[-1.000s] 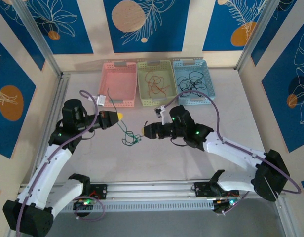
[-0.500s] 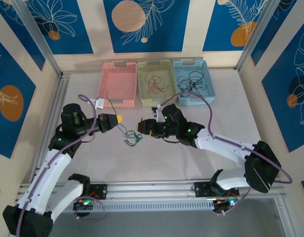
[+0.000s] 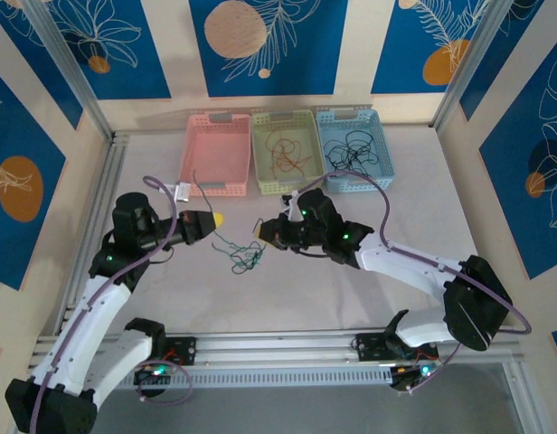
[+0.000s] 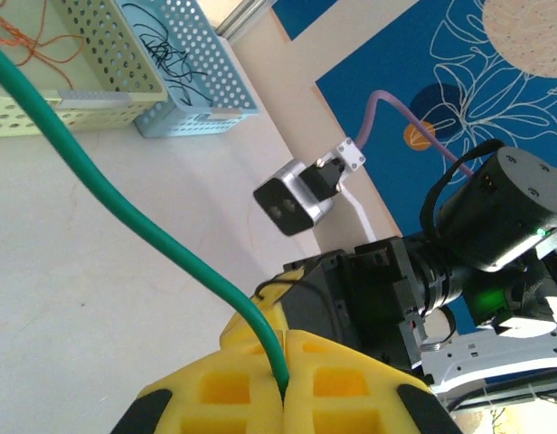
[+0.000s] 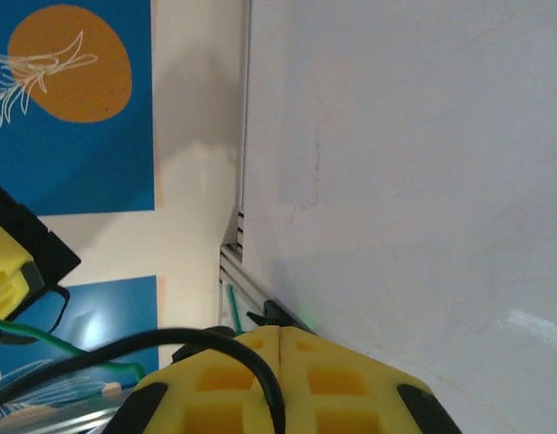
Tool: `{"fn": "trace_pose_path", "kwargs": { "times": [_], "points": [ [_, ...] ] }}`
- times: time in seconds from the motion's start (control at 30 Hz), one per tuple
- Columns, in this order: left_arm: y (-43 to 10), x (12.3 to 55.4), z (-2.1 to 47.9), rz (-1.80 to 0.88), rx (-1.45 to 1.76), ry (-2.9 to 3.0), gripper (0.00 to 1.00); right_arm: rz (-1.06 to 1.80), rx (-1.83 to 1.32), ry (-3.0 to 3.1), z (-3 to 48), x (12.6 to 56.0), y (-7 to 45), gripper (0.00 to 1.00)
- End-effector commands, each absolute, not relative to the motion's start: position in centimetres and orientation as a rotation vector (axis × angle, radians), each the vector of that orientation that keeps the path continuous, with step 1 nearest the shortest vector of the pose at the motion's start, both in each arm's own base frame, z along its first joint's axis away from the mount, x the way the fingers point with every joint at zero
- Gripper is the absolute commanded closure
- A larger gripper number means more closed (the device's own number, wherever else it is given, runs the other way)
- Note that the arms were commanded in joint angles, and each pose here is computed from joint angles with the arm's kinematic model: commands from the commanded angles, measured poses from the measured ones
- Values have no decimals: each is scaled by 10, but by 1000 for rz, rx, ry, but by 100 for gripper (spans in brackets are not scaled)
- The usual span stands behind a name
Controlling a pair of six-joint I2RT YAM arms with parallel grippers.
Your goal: Untangle the cables
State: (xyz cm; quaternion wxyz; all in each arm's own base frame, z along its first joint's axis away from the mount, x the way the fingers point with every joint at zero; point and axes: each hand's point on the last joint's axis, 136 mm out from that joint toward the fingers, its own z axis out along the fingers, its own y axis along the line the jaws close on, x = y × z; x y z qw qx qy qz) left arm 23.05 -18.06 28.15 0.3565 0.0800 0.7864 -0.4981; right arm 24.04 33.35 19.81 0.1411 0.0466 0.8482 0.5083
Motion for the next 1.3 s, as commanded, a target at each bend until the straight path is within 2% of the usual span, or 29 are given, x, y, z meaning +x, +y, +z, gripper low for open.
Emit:
{"fn": "trace_pose_path", "kwargs": {
  "times": [0.0, 0.13, 0.27, 0.43, 0.7, 0.87, 1.07, 1.27],
  "points": [
    [-160, 229, 279, -1096, 163, 2063, 100, 1311, 247, 2423, 183, 263, 285, 100],
    [-129, 227, 265, -868, 60, 2130, 100, 971, 509, 2389, 145, 290, 173, 100],
    [-119, 220, 262, -821, 25, 2109, 100, 888, 765, 2298, 123, 292, 76, 100],
    [-116, 219, 254, -808, 0, 2115, 100, 871, 924, 2243, 107, 288, 19, 100],
    [-118, 224, 254, -823, -6, 2118, 100, 911, 924, 2237, 98, 289, 21, 100],
    [-119, 244, 262, -813, -36, 2099, 100, 964, 859, 2230, 100, 289, 34, 100],
    [-111, 283, 268, -698, -84, 2107, 100, 954, 825, 2261, 92, 285, 43, 100],
    [-86, 338, 286, -475, -185, 2058, 100, 918, 800, 2279, 83, 284, 46, 100]
  ]
}}
